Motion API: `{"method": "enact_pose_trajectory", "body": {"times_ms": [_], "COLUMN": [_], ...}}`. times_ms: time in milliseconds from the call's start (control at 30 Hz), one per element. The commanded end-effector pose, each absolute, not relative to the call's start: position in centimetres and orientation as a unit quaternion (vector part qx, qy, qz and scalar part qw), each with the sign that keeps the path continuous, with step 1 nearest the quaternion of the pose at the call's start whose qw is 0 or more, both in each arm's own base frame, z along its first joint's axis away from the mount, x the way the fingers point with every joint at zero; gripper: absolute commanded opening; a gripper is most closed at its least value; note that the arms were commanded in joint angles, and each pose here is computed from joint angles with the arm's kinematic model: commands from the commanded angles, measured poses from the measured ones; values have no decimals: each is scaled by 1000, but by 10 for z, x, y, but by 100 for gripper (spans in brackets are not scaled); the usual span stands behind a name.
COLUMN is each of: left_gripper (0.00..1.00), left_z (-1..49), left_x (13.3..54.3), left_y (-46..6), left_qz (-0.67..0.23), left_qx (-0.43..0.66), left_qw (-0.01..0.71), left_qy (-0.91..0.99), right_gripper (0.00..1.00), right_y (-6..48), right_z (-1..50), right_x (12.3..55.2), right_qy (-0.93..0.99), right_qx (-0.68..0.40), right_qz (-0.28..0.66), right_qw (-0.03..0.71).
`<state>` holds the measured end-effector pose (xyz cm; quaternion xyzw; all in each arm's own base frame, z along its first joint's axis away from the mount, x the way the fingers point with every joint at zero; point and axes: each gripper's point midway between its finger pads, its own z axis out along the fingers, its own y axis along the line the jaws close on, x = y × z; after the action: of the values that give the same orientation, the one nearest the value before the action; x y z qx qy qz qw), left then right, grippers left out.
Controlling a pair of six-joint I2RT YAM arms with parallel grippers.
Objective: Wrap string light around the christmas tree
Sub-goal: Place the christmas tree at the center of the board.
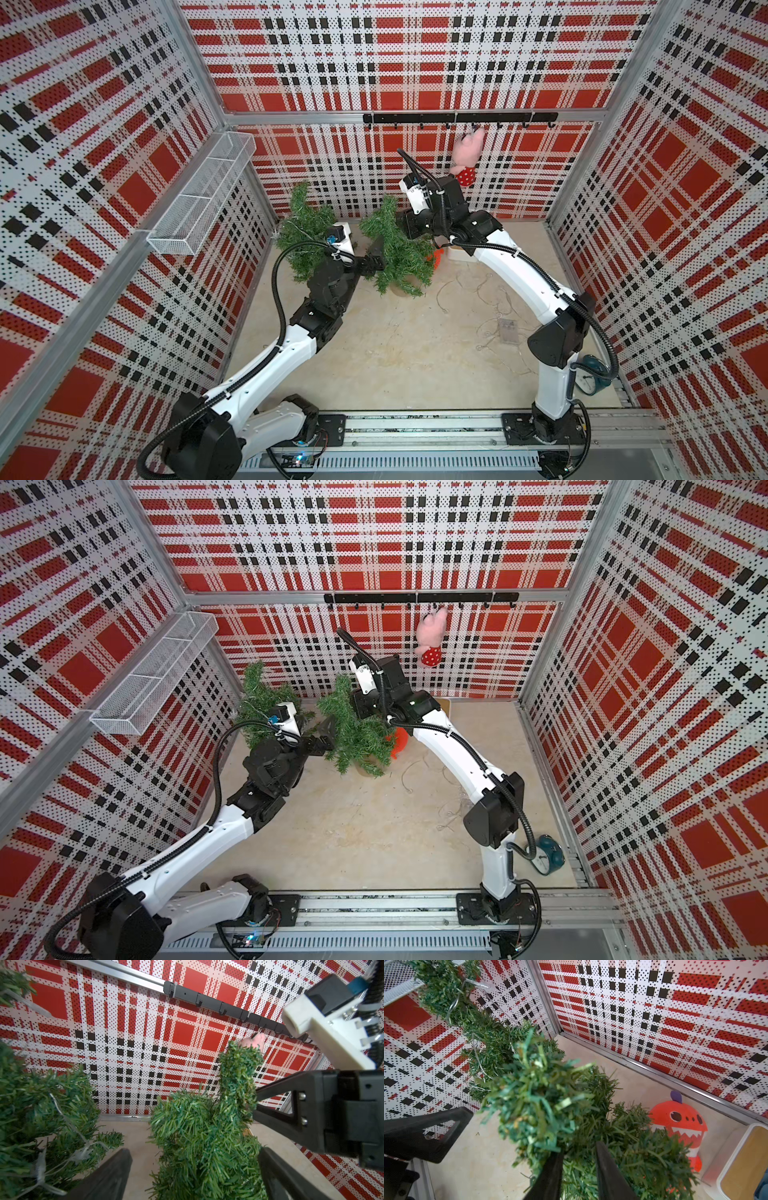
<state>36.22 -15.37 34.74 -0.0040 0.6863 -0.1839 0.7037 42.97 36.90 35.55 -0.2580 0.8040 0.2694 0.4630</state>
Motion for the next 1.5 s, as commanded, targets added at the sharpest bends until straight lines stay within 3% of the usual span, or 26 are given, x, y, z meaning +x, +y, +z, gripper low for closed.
{"method": "enact_pose_trajectory", "body": {"times_ms": [0, 100, 200, 367, 600, 933, 1133, 1267, 1467], "left_gripper": [99, 99, 100, 99, 99, 99, 96, 96, 96], "left_z": [344, 349, 355, 355, 350, 353, 354, 361, 336], "left_x": [355, 352, 349, 345, 345, 345, 334, 315, 289], "left_y": [-152, -148, -144, -141, -140, -148, -153, -180, -262], "left_qz": [-171, -169, -163, -160, -156, -171, -118, -84, -135], "left_qx": [5, 0, -4, -5, 0, 2, -2, 10, 71], "left_qw": [703, 706, 709, 707, 693, 687, 679, 681, 649], "left_qy": [690, 687, 686, 689, 703, 707, 724, 727, 746], "right_gripper": [40, 49, 52, 51, 55, 62, 62, 62, 61], "right_y": [365, 363, 363, 364, 331, 323, 270, 200, 125], "right_z": [391, 392, 393, 383, 389, 378, 370, 337, 215], "right_x": [419, 418, 415, 413, 384, 360, 335, 329, 327], "right_qy": [780, 782, 781, 783, 785, 795, 814, 845, 922], "right_qx": [-256, -254, -253, -249, -244, -266, -217, -127, -14], "right_qz": [282, 282, 288, 293, 274, 285, 287, 274, 159], "right_qw": [496, 495, 494, 489, 499, 465, 457, 442, 354]}}
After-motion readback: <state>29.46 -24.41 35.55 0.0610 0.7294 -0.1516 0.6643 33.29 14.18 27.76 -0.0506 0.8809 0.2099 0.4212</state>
